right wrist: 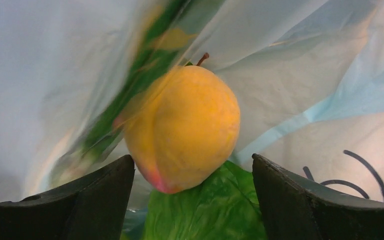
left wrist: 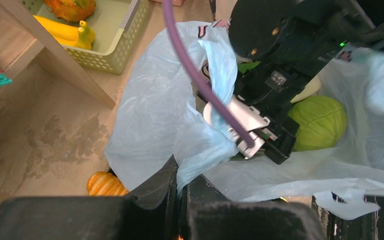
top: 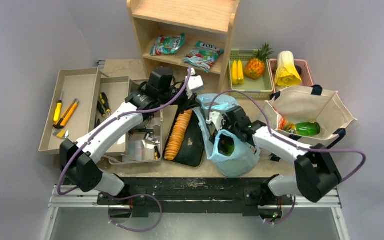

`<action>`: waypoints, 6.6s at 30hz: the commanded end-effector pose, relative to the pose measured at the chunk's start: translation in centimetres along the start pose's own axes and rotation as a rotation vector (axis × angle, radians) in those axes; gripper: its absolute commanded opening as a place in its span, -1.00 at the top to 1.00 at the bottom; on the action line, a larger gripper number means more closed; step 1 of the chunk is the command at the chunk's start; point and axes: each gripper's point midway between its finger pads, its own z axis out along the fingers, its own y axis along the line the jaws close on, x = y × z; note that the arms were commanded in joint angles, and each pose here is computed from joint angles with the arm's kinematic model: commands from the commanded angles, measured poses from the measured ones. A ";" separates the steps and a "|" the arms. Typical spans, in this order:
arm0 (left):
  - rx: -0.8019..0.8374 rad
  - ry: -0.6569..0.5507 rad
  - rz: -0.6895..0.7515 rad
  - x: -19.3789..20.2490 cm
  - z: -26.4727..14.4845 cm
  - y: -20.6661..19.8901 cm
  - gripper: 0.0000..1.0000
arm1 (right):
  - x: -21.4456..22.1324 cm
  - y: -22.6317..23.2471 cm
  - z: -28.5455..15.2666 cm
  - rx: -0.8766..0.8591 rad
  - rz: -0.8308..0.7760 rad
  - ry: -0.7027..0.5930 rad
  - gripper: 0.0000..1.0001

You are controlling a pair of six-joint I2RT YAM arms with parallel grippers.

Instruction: Untie the knot of the grocery bags and take out the mixed food

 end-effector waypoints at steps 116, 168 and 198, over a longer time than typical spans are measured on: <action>-0.090 -0.111 -0.179 -2.2 -1.1 4.9 1.00 | -8.6 -4.2 -8.1 0.065 0.050 -0.125 0.47; -0.098 -0.052 -0.246 -0.4 0.2 6.1 1.00 | -18.7 -1.6 -21.1 0.180 -0.055 -0.654 1.00; -0.104 -0.083 -0.250 -0.3 -0.1 6.2 1.00 | -7.4 -46.4 -34.1 1.239 0.661 -0.587 1.00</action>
